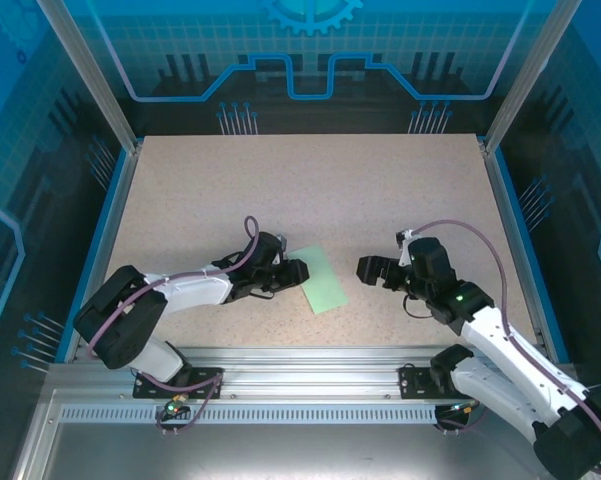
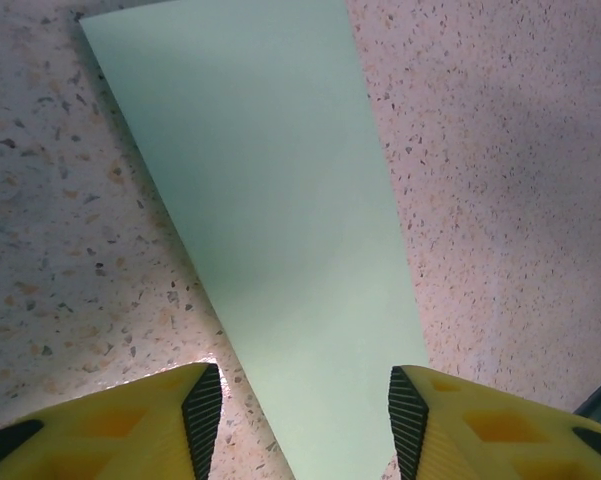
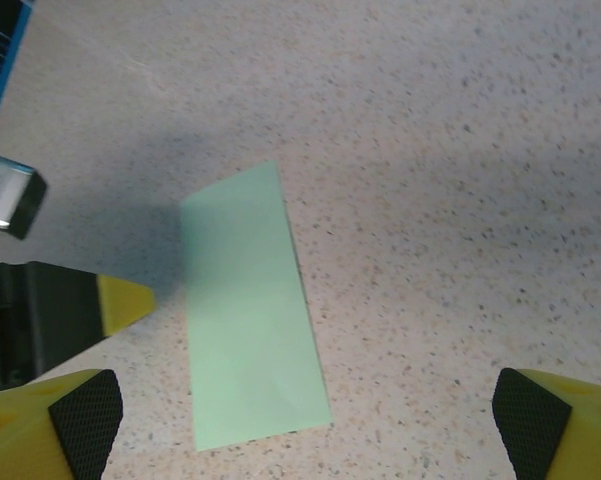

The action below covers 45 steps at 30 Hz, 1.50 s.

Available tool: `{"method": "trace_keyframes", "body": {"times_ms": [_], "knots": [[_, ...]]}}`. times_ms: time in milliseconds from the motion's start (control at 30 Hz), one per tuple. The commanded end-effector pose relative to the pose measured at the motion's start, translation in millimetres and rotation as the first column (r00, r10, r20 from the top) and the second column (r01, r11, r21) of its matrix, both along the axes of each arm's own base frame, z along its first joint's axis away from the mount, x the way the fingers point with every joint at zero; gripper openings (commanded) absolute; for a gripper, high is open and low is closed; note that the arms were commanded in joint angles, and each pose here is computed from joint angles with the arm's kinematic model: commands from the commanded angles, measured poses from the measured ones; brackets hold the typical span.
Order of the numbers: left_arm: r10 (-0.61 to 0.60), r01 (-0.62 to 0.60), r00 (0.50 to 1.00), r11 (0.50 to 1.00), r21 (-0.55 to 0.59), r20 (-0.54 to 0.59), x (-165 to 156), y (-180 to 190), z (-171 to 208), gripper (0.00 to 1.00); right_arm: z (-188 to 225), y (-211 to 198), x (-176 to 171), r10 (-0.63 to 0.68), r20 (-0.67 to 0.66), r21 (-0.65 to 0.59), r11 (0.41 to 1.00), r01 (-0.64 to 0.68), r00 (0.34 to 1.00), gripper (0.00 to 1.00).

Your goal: Fold a paper plane with a square sheet of paper (pick it up from the middle)

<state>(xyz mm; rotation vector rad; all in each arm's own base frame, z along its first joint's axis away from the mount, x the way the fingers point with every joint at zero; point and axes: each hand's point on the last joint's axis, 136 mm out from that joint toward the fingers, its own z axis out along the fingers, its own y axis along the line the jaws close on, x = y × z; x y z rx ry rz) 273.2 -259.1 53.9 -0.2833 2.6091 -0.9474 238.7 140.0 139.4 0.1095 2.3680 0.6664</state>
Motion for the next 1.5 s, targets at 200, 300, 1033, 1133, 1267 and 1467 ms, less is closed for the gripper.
{"method": "trace_keyframes", "body": {"times_ms": [200,300,1033,1133,1267,1467], "knots": [[0.065,-0.066,0.998,0.997,-0.05,-0.02,-5,7,4,0.55,-20,10,7,0.019,-0.062,0.07,0.997,-0.015,0.998,0.99],[0.072,-0.073,0.997,0.997,-0.035,-0.036,-3,7,1,0.56,-18,12,10,0.026,-0.034,0.08,0.997,-0.023,0.999,0.99],[0.167,-0.171,0.984,0.983,-0.063,-0.067,6,13,-3,0.59,-46,53,22,0.245,-0.226,0.029,0.969,-0.245,0.943,0.82],[0.139,-0.145,0.987,0.987,-0.066,-0.077,9,7,-3,0.59,-48,54,22,0.234,-0.247,0.017,0.971,-0.238,0.94,0.78],[0.133,-0.139,0.988,0.988,-0.07,-0.078,14,2,-8,0.58,-46,55,19,0.248,-0.248,-0.001,0.966,-0.257,0.936,0.74],[0.123,-0.131,0.988,0.988,-0.076,-0.096,20,-4,-17,0.57,-49,54,16,0.249,-0.246,-0.009,0.966,-0.259,0.937,0.75]]}}
